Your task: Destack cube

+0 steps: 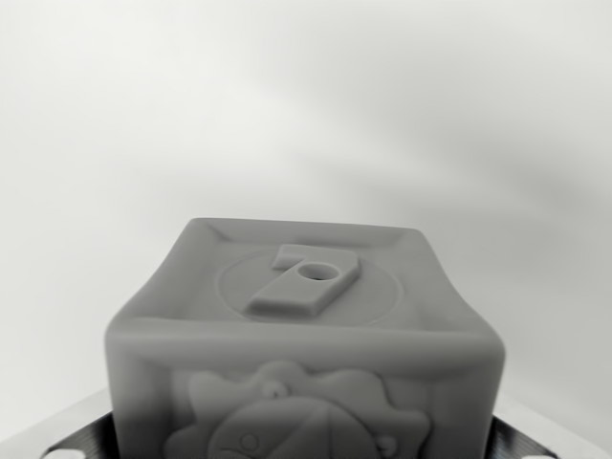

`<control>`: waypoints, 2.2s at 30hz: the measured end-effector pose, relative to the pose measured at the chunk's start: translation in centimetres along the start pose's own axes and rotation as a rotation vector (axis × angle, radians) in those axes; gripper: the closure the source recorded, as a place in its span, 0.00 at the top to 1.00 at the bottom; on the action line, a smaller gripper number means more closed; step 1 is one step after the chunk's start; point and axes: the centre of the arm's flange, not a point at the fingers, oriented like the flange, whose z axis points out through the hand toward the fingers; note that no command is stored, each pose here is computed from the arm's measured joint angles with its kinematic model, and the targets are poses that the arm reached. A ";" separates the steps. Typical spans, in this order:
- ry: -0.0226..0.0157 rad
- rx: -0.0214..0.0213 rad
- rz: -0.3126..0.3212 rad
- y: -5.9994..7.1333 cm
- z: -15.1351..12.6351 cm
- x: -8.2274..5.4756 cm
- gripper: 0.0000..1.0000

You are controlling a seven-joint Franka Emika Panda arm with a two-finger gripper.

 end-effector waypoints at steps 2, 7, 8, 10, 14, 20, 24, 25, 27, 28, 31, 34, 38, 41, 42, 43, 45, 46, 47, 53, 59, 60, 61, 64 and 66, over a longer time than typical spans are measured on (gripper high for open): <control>-0.0001 0.0000 0.000 -0.2 0.0 0.3 0.00; 0.0006 0.0008 -0.002 -0.9 0.0 1.1 0.00; 0.0005 0.0007 -0.002 -1.0 0.0 1.3 0.00; 0.0004 0.0008 -0.002 -1.3 0.0 1.6 0.00; 0.0007 0.0009 -0.002 -1.7 -0.1 2.2 0.00; 0.0001 0.0002 -0.002 -2.4 0.0 3.2 0.00; 0.0004 0.0008 -0.002 -2.9 0.0 3.8 0.00; 0.0004 0.0009 -0.002 -3.0 -0.1 4.0 0.00; 0.0001 0.0008 -0.003 -3.3 -0.1 4.3 0.00; 0.0000 0.0007 -0.003 -3.4 0.0 4.5 0.00; -0.0002 0.0007 -0.003 -3.7 -0.1 4.9 0.00; -0.0007 0.0008 -0.003 -4.1 -0.1 5.5 0.00; 0.0000 0.0017 -0.003 -4.6 -0.1 6.1 0.00; -0.0006 0.0017 -0.003 -4.9 -0.1 6.5 0.00; -0.0007 0.0016 -0.003 -5.0 -0.1 6.7 0.00; -0.0003 0.0019 -0.003 -5.2 -0.1 6.9 0.00; -0.0006 0.0019 -0.003 -5.4 -0.1 7.1 0.00; -0.0009 0.0018 -0.003 -5.6 -0.1 7.3 0.00; -0.0008 0.0019 -0.003 -5.7 -0.1 7.5 0.00; -0.0007 0.0020 -0.004 -6.5 -0.1 8.5 0.00; -0.0012 0.0018 -0.004 -7.1 -0.1 9.4 0.00; -0.0010 0.0020 -0.004 -7.2 -0.2 9.6 0.00; -0.0009 0.0021 -0.004 -7.3 -0.2 9.6 0.00; -0.0005 0.0026 -0.005 -7.7 -0.2 10.1 0.00; -0.0007 0.0026 -0.005 -7.9 -0.1 10.4 0.00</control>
